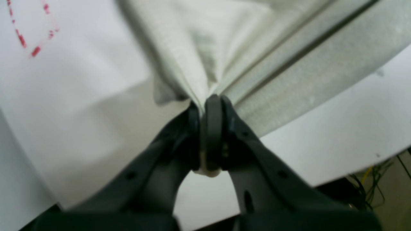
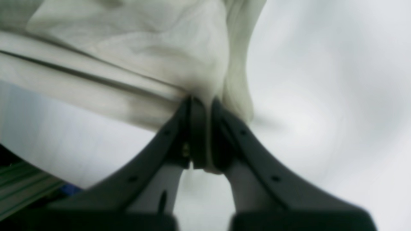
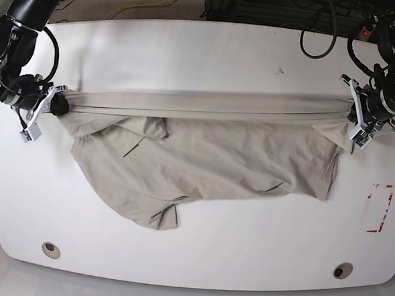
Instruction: Fold the T-shirt properly
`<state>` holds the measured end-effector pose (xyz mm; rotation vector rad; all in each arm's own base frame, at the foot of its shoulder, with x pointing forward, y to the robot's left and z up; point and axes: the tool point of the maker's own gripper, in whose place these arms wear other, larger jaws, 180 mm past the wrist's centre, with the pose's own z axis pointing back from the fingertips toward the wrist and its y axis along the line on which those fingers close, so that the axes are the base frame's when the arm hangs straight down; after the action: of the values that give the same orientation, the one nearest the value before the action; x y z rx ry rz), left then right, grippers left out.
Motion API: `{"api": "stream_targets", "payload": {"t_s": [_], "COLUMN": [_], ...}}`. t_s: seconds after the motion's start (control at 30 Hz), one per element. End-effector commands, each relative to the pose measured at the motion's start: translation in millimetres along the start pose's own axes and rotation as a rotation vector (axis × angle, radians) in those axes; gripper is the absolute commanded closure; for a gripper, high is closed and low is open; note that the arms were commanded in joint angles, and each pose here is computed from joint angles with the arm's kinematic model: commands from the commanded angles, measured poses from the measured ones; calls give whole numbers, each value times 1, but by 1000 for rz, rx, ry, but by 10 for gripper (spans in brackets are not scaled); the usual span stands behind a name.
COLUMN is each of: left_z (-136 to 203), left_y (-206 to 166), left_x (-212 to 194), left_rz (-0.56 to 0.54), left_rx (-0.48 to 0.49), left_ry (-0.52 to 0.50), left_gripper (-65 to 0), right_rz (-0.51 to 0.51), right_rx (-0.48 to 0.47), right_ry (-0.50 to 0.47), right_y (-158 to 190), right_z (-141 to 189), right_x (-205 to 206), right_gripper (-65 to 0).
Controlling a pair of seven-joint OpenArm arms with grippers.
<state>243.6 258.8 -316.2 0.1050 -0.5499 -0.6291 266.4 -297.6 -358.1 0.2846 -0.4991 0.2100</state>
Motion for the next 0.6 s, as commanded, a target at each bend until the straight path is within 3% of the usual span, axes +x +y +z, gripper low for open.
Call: {"api": "stream_targets", "payload": {"t_s": [0.0, 0.43, 0.57], "left_z": [7, -12, -10], "left_y": [10, 0, 1], "left_x": [-3, -52, -48], "left_rz": [-32, 51, 47], "left_rx": [35, -42, -35], "left_ry": [6, 120, 108], "left_gripper": [0, -6, 0], "right_rz": [7, -44, -44], "right_rx": [-26, 1, 0], "right_ry": [-14, 126, 136], "right_y": [-5, 5, 5], "right_z": [7, -2, 0], "right_x": [2, -66, -70], "right_gripper": [0, 0, 0]}}
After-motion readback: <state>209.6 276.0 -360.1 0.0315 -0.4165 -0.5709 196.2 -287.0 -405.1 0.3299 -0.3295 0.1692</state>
